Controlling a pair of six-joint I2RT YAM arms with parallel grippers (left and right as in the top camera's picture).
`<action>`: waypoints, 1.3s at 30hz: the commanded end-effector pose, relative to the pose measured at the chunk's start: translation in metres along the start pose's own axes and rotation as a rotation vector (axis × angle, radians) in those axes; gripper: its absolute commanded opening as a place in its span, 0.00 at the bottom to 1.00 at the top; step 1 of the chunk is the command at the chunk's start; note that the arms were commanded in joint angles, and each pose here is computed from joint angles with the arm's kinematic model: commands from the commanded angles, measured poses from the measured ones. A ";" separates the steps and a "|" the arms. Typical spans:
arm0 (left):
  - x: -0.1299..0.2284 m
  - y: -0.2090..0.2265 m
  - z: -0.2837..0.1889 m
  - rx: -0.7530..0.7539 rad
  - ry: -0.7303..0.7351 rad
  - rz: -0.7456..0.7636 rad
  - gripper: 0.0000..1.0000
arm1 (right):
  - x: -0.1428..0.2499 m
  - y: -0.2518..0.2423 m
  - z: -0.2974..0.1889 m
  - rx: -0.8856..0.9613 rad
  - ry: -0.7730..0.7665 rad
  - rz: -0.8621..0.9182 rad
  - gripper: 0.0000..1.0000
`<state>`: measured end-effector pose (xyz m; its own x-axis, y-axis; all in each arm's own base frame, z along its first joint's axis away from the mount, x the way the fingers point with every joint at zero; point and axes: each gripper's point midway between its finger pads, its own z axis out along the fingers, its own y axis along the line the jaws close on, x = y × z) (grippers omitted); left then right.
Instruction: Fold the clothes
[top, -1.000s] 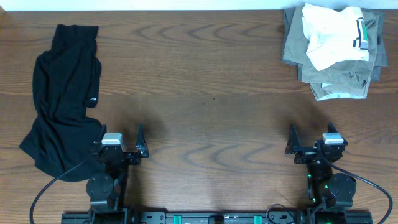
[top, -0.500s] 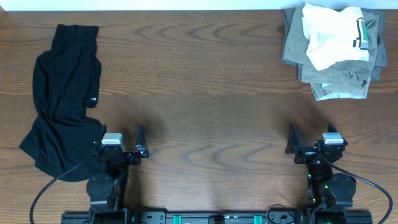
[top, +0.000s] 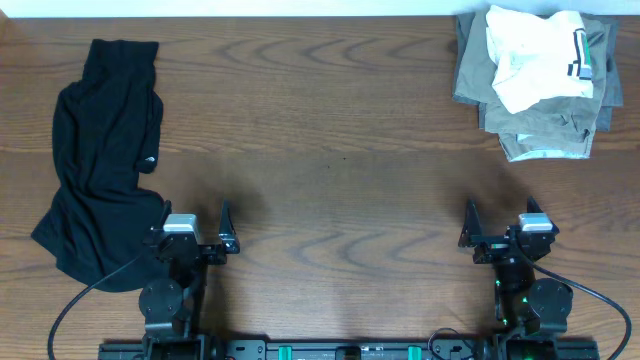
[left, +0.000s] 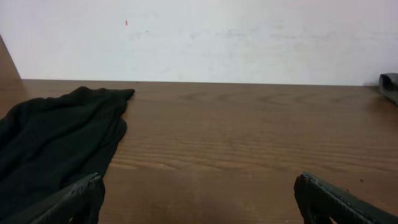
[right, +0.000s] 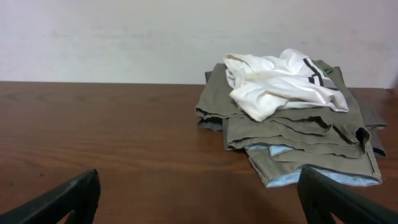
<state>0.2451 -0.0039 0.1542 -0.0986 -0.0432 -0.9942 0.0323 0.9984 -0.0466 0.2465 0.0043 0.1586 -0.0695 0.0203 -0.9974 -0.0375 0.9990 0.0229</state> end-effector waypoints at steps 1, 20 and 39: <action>0.015 0.000 0.001 0.004 0.048 0.002 0.98 | 0.000 -0.004 0.000 0.017 -0.001 0.012 0.99; 0.015 0.000 0.001 0.004 0.048 0.002 0.98 | 0.000 -0.004 0.000 0.017 -0.001 0.012 0.99; 0.004 0.000 -0.001 0.004 0.028 0.003 0.98 | -0.018 0.000 -0.001 -0.005 -0.076 0.005 0.99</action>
<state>0.2446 -0.0039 0.1551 -0.1020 -0.0433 -0.9938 0.0321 0.9984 -0.0468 0.2470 0.0053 0.1737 -0.0079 0.0183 -0.9998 -0.0449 0.9988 0.0187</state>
